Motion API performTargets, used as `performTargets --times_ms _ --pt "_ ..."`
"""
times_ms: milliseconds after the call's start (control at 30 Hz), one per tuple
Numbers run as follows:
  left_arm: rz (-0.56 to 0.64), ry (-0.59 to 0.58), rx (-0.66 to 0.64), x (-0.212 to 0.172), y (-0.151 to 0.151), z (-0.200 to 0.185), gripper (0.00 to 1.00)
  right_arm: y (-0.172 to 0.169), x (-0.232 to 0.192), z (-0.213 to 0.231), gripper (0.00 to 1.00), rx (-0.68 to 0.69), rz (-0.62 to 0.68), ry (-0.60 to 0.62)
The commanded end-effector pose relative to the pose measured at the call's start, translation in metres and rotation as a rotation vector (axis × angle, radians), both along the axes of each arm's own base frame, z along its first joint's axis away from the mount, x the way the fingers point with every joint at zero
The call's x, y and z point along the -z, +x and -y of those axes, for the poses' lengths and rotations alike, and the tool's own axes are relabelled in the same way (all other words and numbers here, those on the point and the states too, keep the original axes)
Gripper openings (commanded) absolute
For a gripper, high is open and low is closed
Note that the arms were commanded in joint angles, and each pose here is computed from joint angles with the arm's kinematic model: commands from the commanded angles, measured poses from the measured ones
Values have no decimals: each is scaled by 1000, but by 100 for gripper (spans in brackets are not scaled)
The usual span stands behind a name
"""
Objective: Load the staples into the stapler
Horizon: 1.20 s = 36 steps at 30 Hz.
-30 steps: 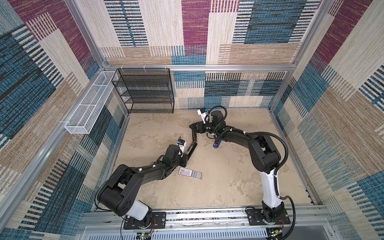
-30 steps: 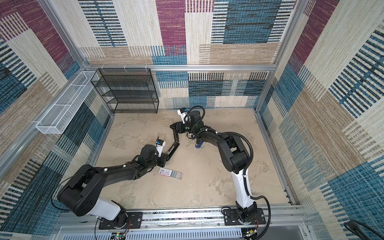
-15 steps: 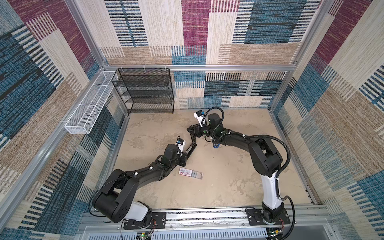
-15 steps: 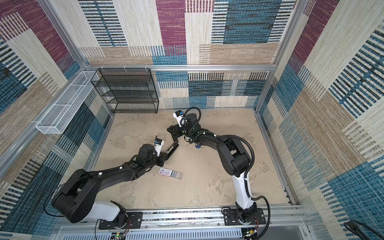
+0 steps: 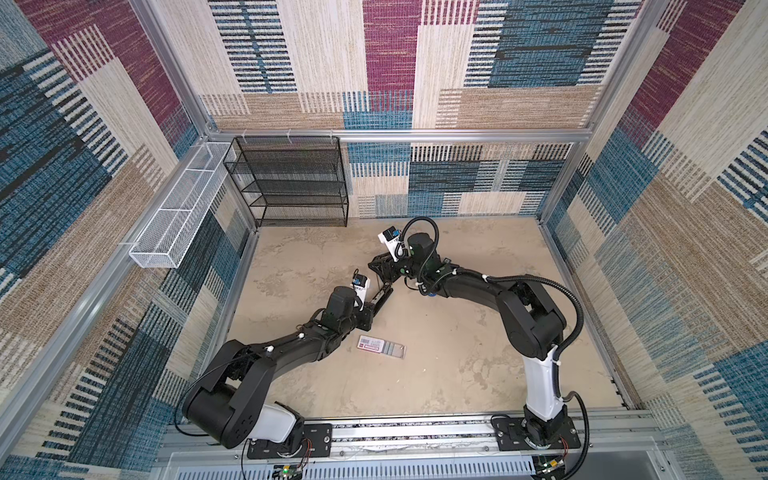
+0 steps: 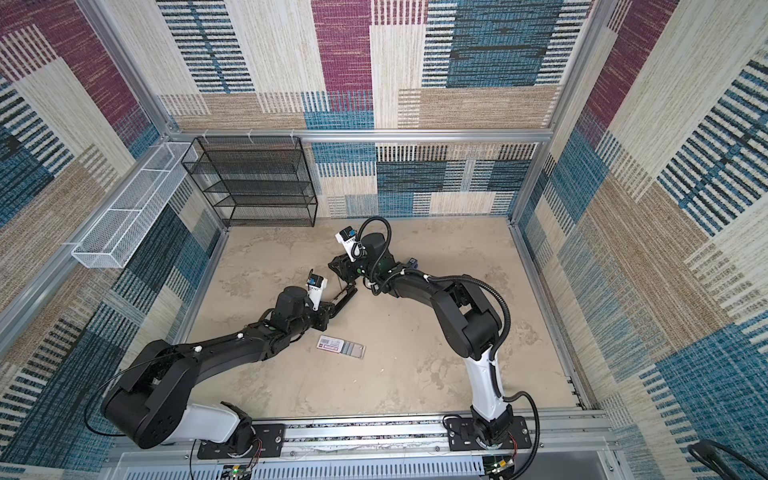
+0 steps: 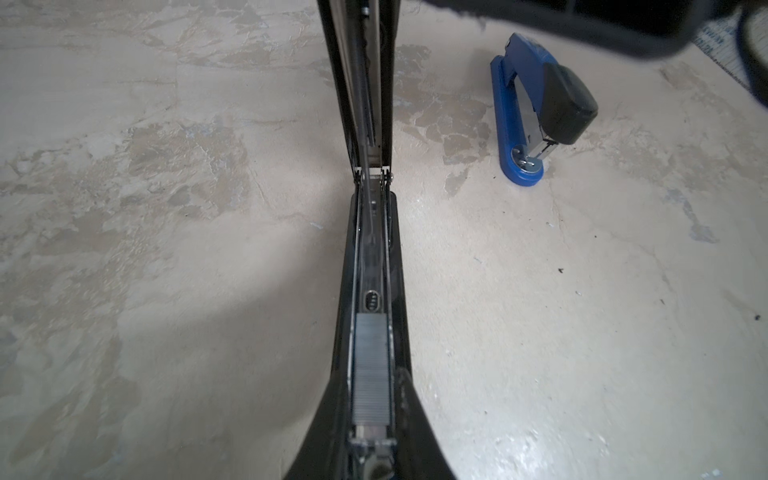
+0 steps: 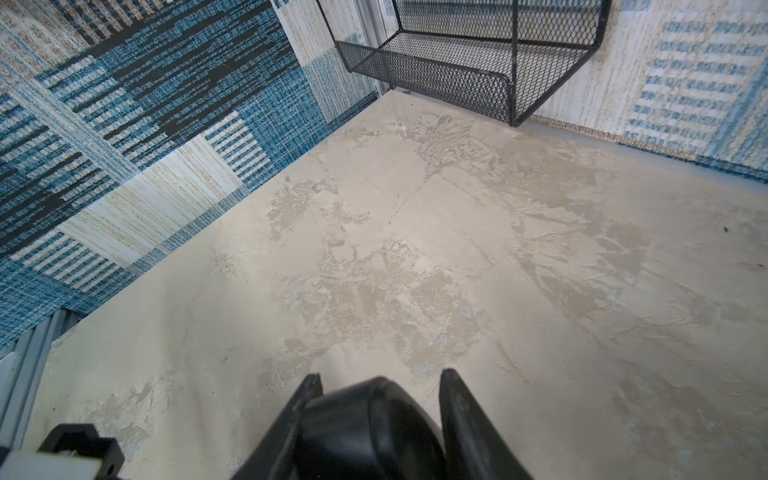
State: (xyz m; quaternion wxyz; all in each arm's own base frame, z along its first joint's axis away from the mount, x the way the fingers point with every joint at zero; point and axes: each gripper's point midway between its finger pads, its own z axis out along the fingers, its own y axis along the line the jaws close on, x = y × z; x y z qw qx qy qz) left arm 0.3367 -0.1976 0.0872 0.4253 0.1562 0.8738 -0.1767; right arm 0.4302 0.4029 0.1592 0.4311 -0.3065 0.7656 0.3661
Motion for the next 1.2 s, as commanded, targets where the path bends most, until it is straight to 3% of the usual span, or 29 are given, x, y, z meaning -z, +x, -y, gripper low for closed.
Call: performTargets --times_ms 0,1167 --pt "124 -66 27 -34 15 14 8 -37 21 -9 48 -82 -181 -6" --pt "150 -71 33 -49 20 16 7 -73 21 -20 57 -182 -97 -46"
